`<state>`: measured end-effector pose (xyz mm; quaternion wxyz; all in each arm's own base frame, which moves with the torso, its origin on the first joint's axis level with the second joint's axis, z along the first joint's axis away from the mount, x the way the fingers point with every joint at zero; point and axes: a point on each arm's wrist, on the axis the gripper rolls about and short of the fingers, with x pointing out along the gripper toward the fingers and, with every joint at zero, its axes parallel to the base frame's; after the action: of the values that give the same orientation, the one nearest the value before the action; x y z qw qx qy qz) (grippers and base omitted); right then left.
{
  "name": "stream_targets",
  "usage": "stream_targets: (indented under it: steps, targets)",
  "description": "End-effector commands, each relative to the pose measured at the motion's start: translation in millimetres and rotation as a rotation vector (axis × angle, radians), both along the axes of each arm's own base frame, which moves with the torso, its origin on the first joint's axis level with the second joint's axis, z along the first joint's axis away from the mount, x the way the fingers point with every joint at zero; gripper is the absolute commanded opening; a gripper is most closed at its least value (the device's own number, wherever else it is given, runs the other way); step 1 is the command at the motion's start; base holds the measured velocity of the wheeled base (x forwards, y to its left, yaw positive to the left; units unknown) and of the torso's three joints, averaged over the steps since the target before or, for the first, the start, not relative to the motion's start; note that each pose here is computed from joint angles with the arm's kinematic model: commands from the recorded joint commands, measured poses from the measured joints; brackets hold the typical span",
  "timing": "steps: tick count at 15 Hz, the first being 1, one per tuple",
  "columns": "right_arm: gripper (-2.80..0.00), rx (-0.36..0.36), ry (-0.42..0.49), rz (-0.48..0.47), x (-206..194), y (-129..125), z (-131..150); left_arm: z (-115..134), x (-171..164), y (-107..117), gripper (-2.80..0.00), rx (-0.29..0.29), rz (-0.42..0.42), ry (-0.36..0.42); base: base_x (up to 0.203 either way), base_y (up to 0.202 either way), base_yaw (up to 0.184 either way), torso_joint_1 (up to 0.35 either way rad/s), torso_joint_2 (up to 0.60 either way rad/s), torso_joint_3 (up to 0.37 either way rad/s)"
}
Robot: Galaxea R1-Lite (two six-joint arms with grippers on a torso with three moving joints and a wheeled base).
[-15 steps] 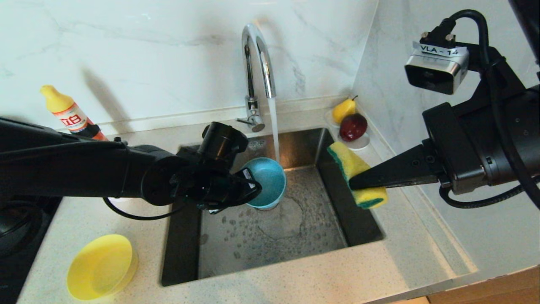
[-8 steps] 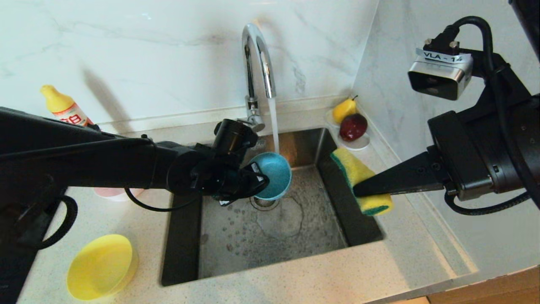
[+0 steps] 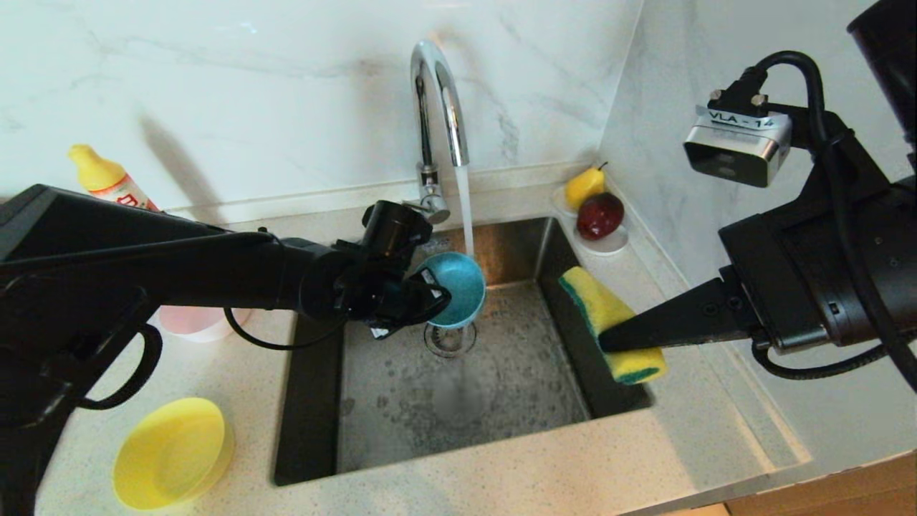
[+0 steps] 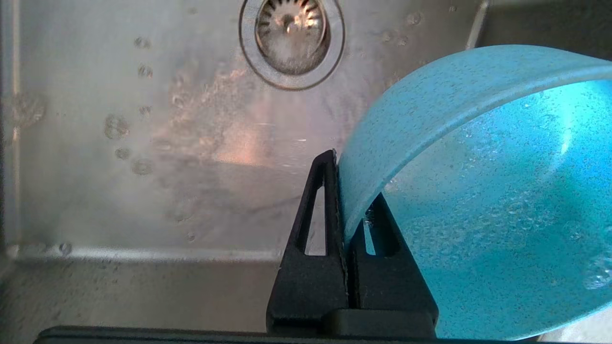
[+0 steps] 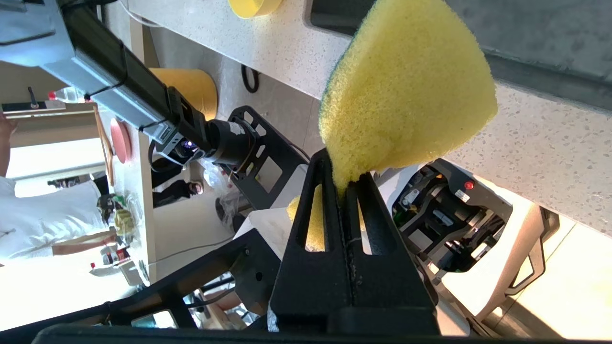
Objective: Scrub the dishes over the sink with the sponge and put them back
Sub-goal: Rinse the bowl
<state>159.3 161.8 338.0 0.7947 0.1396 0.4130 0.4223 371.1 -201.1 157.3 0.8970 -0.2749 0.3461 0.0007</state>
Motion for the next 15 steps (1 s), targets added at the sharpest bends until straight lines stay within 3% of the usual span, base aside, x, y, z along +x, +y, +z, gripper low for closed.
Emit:
stream_targets:
  steps: [1, 7, 15]
  targets:
    - [-2.8, -0.006, 0.012, 0.005, 3, 4, -3, 1, 7, 1, -2.8, -0.009, 0.016, -0.007, 0.0, 0.0, 0.0, 0.0, 0.0, 0.0]
    - [-2.8, 0.01, -0.005, 0.003, 5, 6, -12, -14, 22, 8, -2.8, -0.026, 0.07, 0.032, 0.0, 0.0, 0.0, 0.0, 0.0, 0.0]
    - [-2.8, 0.008, -0.002, 0.005, 5, 6, -13, -14, 33, 3, -2.8, -0.029, 0.07, 0.026, 0.0, 0.0, 0.0, 0.0, 0.0, 0.0]
